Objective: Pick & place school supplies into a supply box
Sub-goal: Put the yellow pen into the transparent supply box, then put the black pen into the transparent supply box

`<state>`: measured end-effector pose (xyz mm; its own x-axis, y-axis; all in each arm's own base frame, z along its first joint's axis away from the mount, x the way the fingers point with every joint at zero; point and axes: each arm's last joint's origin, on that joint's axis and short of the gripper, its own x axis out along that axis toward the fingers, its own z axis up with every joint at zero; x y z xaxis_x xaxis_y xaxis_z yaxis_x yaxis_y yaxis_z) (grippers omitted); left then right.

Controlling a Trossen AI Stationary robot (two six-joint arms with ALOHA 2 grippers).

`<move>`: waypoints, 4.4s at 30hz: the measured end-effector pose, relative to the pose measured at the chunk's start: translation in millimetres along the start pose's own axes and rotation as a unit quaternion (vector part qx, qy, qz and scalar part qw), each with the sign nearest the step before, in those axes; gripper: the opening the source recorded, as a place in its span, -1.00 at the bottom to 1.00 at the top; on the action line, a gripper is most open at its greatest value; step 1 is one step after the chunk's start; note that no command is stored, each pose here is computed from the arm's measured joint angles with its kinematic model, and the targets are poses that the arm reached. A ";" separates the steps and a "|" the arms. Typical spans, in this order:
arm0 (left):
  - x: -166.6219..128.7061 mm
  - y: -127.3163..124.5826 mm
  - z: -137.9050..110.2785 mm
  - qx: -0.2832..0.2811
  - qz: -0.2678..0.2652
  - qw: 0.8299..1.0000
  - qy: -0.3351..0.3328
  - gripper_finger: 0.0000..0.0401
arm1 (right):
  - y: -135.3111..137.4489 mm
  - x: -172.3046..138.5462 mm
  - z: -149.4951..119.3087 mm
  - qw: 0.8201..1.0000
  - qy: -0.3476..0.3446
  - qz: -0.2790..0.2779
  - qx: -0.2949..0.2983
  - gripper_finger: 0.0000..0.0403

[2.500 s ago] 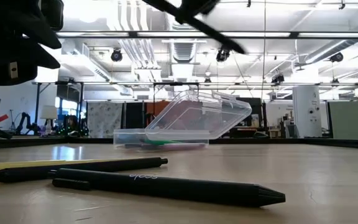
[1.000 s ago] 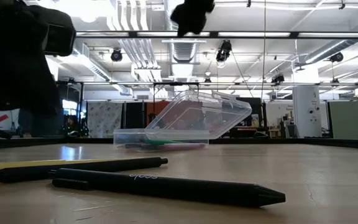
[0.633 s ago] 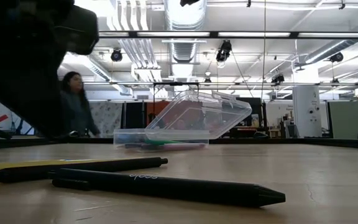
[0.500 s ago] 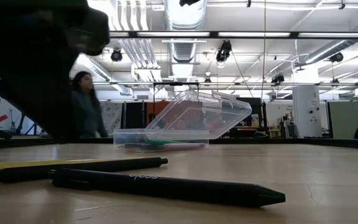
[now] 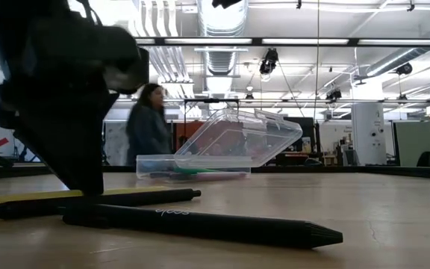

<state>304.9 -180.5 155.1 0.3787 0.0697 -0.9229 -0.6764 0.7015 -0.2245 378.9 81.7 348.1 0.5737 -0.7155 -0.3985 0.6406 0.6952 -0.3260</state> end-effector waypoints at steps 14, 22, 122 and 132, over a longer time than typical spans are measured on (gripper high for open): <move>22.8 9.3 -1.2 0.049 0.034 0.996 0.062 -0.91 | 3.5 0.3 -1.6 0.998 0.024 0.057 0.002 -0.54; -2.0 16.4 15.3 0.058 0.023 0.996 0.060 -0.94 | 3.7 0.3 -1.2 0.998 0.023 0.058 0.004 -0.52; -68.0 121.4 1.3 0.009 -0.278 0.960 -0.022 -0.42 | 180.4 -0.7 -142.4 0.848 0.337 0.408 0.006 -0.54; -66.0 121.7 0.6 0.011 -0.273 0.962 -0.020 -0.42 | 207.5 0.0 -174.4 0.865 0.319 0.386 -0.017 -0.54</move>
<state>198.0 -99.3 188.8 0.6976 -0.2860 -0.6570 -0.3575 0.6556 -0.6651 422.7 237.9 130.9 0.4181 0.1386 -0.8978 0.1710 0.9586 0.2277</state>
